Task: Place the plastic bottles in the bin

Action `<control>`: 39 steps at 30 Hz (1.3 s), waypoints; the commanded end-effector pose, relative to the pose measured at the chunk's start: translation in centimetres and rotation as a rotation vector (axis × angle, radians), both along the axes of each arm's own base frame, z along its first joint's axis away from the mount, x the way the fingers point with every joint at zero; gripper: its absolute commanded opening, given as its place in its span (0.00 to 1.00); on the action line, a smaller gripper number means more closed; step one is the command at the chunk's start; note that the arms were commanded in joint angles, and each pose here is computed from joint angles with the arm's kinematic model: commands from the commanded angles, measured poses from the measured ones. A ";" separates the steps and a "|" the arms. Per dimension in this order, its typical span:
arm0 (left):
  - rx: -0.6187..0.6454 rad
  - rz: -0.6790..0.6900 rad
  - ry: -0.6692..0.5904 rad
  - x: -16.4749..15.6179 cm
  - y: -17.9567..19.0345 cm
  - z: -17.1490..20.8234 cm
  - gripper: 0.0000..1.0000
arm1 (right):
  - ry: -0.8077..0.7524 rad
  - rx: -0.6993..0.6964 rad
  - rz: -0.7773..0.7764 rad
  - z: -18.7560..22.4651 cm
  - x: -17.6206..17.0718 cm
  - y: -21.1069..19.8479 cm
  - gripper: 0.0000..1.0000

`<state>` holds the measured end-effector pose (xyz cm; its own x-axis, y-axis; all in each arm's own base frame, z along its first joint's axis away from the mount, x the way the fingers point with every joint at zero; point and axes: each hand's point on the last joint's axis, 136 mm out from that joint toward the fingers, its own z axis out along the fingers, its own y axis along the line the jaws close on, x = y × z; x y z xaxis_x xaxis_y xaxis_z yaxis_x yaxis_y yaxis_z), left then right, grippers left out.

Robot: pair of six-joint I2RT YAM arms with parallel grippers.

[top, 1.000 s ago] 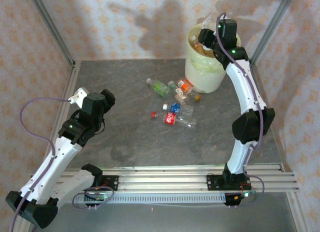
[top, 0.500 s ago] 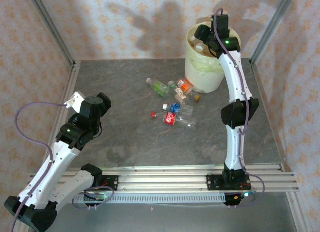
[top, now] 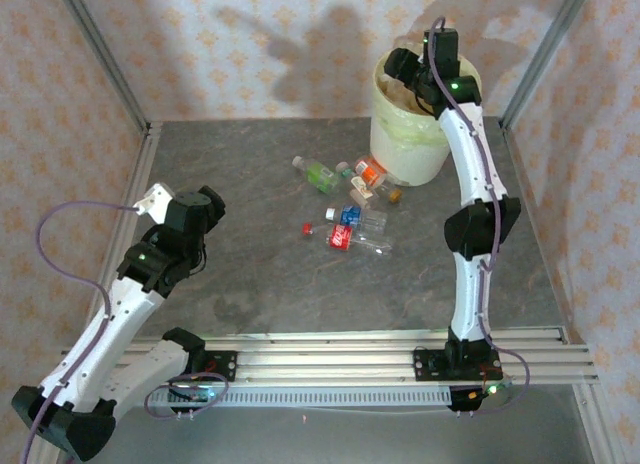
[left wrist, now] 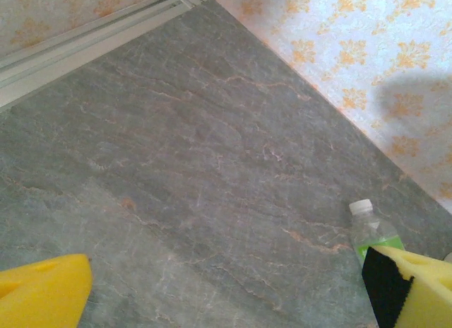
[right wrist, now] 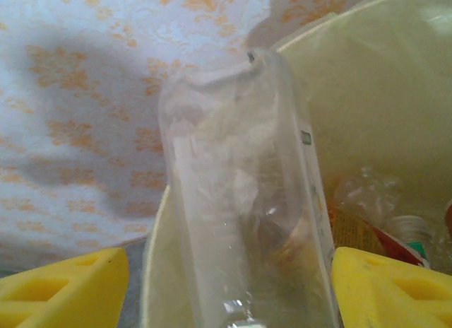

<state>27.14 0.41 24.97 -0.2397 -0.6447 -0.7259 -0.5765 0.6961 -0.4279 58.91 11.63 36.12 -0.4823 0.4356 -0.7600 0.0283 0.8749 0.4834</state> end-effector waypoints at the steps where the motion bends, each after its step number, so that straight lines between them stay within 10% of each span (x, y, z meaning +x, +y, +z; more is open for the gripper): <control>1: 0.002 0.005 0.008 0.5 0.0 -0.4 1.00 | -0.192 0.023 0.103 7.3 -2.8 1.1 0.76; 20: -0.050 -0.057 0.038 2.6 -2.1 -1.7 1.00 | -0.370 -0.074 0.368 7.3 -13.4 3.8 0.92; 39: -0.480 -0.257 0.242 7.8 -14.0 -11.0 1.00 | 0.194 -0.706 1.109 -20.0 -25.6 8.7 0.81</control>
<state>34.86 -11.22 13.77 -0.5386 -0.7657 -0.3516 -0.5402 0.6341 -0.5533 35.62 20.98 18.06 -0.5119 -0.5865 -0.6276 -0.7611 0.6484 0.0148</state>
